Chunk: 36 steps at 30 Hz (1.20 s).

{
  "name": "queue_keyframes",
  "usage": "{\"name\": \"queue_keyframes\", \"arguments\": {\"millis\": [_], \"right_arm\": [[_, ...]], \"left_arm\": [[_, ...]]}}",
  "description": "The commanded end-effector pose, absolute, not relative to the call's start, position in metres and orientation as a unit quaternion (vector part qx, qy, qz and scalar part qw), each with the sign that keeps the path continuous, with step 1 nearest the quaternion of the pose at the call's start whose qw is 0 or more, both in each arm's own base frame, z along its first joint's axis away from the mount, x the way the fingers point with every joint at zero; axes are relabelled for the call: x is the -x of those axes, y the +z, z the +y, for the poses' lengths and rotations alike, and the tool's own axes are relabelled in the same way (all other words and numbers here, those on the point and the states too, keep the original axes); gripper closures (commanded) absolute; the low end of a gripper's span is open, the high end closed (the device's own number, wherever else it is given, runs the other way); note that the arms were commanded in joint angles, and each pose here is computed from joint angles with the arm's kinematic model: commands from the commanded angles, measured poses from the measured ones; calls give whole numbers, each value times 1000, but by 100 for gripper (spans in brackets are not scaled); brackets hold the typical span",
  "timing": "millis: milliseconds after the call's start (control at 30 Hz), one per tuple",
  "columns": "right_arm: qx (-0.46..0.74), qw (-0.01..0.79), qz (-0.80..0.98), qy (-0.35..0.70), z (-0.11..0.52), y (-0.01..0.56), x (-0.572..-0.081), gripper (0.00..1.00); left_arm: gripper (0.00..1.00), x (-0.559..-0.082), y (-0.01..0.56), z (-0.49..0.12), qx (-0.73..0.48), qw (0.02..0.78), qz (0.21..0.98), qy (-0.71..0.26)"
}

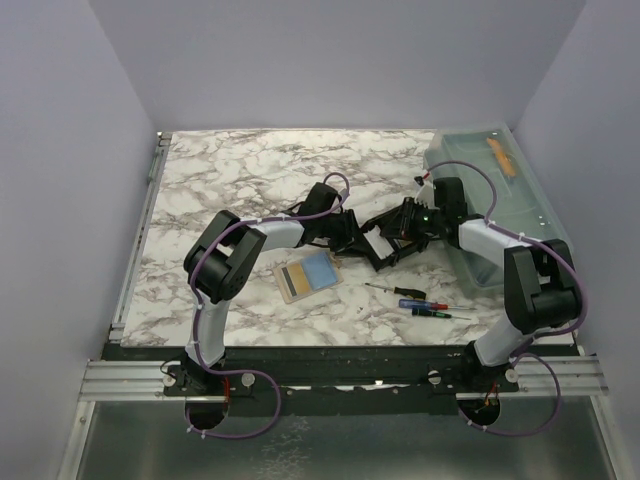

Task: Put the credit cards into the card holder
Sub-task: Pick up the credit card from the storage box.

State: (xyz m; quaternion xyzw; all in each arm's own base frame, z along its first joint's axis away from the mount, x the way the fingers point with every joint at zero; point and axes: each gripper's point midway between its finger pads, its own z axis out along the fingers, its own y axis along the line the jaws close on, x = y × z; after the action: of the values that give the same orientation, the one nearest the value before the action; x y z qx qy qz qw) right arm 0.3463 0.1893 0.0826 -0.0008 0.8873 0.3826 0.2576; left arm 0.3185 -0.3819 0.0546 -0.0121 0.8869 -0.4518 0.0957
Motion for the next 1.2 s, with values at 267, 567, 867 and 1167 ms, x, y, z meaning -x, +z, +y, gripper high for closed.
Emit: {"name": "queue_keyframes", "arguments": {"millis": [267,567,867,1167], "right_arm": [[10,235,897,376,198,77,-339,100],[16,266,918,294,175,60,-356,100],[0,293,925,242,156,60,-364,100],[-2,279,924,260,161,78,-353,60]], "left_arm": [[62,-326,58,-387,-4,128,886,-446],[62,-326,58,-378,-12,143,895,-423],[62,-325,50,-372,-13,143,902,-406],[62,-346,45,-370,-5,148,908,-393]]}}
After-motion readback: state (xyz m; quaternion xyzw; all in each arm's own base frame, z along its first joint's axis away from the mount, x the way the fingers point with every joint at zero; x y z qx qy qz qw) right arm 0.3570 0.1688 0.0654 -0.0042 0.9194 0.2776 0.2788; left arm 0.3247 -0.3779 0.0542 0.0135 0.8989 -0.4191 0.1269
